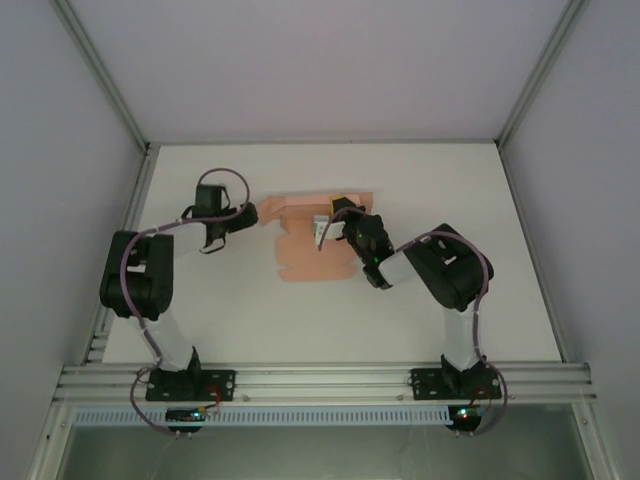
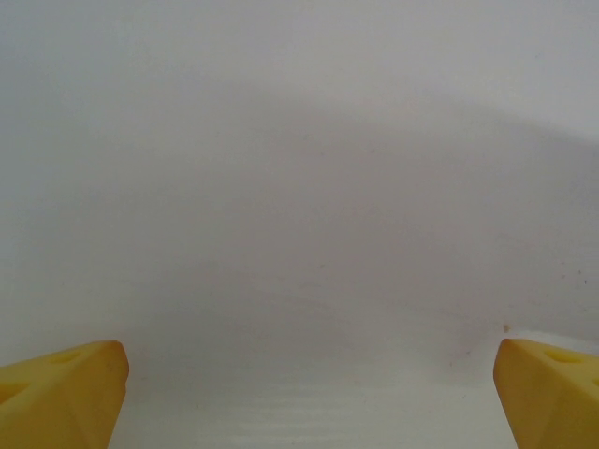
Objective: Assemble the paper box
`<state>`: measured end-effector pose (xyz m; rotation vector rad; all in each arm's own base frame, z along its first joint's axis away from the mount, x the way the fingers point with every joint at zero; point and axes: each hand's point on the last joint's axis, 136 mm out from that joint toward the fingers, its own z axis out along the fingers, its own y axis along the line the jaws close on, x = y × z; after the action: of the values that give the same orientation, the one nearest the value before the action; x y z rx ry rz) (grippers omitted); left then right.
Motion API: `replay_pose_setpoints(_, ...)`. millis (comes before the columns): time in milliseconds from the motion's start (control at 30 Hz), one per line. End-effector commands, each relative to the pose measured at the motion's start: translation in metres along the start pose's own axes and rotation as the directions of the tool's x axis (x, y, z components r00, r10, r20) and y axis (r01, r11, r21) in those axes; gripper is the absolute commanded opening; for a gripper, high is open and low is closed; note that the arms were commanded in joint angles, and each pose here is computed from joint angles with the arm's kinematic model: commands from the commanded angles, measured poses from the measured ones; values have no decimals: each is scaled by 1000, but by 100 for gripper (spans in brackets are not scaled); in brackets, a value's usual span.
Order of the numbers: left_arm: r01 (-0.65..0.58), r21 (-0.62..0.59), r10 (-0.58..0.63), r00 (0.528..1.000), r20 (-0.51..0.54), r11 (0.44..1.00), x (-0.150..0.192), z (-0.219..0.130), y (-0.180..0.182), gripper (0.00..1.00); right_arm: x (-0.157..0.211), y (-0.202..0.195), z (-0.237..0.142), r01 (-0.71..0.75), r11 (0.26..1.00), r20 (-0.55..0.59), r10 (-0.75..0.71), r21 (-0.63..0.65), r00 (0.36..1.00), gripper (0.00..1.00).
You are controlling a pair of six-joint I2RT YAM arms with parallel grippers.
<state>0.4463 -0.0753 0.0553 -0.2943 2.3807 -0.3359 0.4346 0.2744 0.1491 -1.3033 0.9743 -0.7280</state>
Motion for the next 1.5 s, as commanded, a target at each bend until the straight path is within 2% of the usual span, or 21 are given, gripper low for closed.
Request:
replay_pose_setpoints(0,-32,-54,36,997,65,998,-19,-8,5,100,-6,5,0,-26,1000,31,26,9,999,0)
replay_pose_setpoints(67,-21,-133,28,998,53,991,-17,-13,23,100,-3,8,0,-23,1000,22,23,5,999,0)
replay_pose_setpoints(233,48,-193,-46,999,14,980,-15,-15,45,99,1,17,-3,-22,999,12,22,-23,1000,0)
replay_pose_setpoints(300,55,-174,-57,998,-8,983,-18,-9,40,99,0,19,-3,-23,999,20,24,-30,1000,0)
replay_pose_setpoints(533,-2,81,2,1000,1,997,-32,9,-18,100,1,41,-2,-15,996,31,18,-85,999,0)
replay_pose_setpoints(733,-73,179,81,996,-41,981,-15,17,-50,99,7,51,0,-5,993,1,5,-116,1000,0)
replay_pose_setpoints(867,-93,204,108,992,-65,974,5,10,-60,100,9,50,1,5,993,-10,-6,-117,1000,0)
replay_pose_setpoints(1033,-126,261,138,990,-30,957,24,-10,-80,100,10,52,2,54,991,-19,-57,-121,998,0)
replay_pose_setpoints(1167,-213,236,220,976,-1,948,37,-15,-94,100,7,51,1,69,991,-21,-72,-112,997,0)
replay_pose_setpoints(1467,-263,239,270,963,3,935,53,-13,-106,100,1,44,1,100,990,-34,-104,-95,994,0)
